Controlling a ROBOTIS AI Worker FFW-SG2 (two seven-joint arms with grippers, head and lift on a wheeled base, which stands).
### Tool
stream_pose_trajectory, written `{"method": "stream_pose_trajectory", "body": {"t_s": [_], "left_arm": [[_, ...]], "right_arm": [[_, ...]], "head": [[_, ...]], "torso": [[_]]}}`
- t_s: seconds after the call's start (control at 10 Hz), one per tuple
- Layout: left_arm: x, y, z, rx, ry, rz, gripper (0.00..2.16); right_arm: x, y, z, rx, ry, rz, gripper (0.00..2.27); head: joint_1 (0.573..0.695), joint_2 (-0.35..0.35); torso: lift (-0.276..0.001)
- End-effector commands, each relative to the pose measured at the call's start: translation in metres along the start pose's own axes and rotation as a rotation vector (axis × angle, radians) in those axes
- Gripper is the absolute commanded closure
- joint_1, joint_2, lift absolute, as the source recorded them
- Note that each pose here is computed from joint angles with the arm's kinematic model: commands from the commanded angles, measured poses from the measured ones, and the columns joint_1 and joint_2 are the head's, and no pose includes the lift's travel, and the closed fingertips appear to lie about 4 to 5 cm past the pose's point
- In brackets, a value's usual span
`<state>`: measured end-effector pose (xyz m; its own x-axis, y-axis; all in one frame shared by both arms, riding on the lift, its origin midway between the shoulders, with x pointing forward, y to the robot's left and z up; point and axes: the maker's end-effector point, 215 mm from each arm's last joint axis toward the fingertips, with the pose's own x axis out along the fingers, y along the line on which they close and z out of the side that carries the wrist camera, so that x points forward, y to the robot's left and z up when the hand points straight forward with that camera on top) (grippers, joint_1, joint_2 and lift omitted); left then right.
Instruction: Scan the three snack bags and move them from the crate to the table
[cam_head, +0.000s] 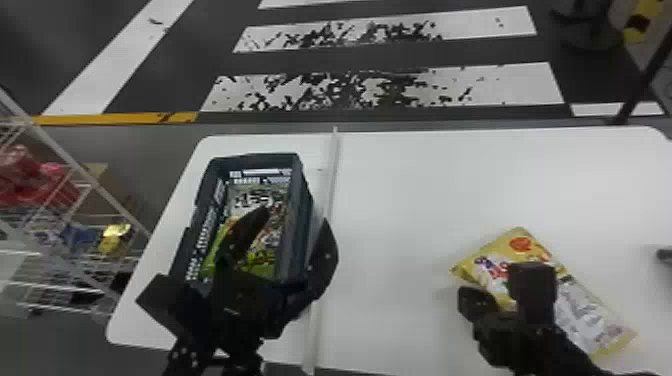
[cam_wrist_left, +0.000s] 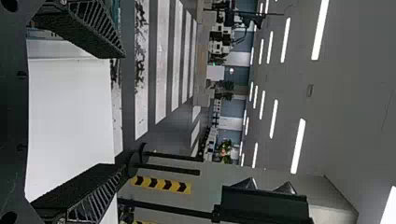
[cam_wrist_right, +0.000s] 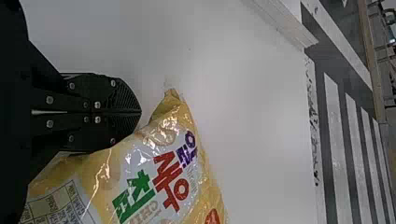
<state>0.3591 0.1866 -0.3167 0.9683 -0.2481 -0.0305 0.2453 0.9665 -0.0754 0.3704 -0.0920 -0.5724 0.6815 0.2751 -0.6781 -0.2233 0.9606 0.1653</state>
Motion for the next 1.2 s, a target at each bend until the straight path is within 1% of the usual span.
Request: {"method": "stream_pose_trajectory", "body": {"t_s": [0.0, 0.2, 0.3, 0.5, 0.6, 0.7, 0.9, 1.0, 1.1], "left_arm": [[0.000, -0.006, 0.000, -0.010, 0.000, -0.009, 0.03], [0.002, -0.018, 0.003, -0.019, -0.006, -0.030, 0.03], [0.002, -0.026, 0.001, -0.023, -0.003, -0.042, 0.03], [0.002, -0.031, 0.001, -0.024, -0.002, -0.049, 0.03], [0.002, -0.031, 0.002, -0.022, -0.006, -0.050, 0.03], [0.001, -0.031, 0.003, -0.020, -0.013, -0.051, 0.03], [0.000, -0.032, 0.007, -0.020, -0.027, -0.053, 0.03], [0.000, -0.031, 0.009, -0.023, -0.032, -0.053, 0.03], [0.000, -0.031, 0.010, -0.022, -0.038, -0.053, 0.03]], "right_arm": [[-0.003, -0.017, 0.008, 0.016, 0.000, -0.027, 2.25], [-0.016, -0.020, 0.016, 0.034, 0.005, -0.041, 2.25], [-0.018, -0.014, 0.017, 0.031, 0.016, -0.037, 2.25], [-0.019, -0.001, 0.021, 0.020, 0.030, -0.036, 2.25], [-0.016, 0.002, 0.030, 0.006, 0.033, -0.039, 2.25], [-0.011, 0.000, 0.033, -0.007, 0.050, -0.067, 2.25], [-0.004, 0.006, 0.052, -0.031, 0.047, -0.097, 2.25], [0.001, 0.002, 0.057, -0.042, 0.062, -0.116, 2.25], [0.004, -0.008, 0.056, -0.043, 0.082, -0.146, 2.25]], "head": [[0.695, 0.149], [0.695, 0.111], [0.695, 0.093], [0.695, 0.080], [0.695, 0.084], [0.695, 0.091], [0.695, 0.091], [0.695, 0.098], [0.695, 0.103]], "torso": [[-0.062], [-0.062], [-0.062], [-0.062], [-0.062], [-0.062], [-0.062], [-0.062], [-0.062]]}}
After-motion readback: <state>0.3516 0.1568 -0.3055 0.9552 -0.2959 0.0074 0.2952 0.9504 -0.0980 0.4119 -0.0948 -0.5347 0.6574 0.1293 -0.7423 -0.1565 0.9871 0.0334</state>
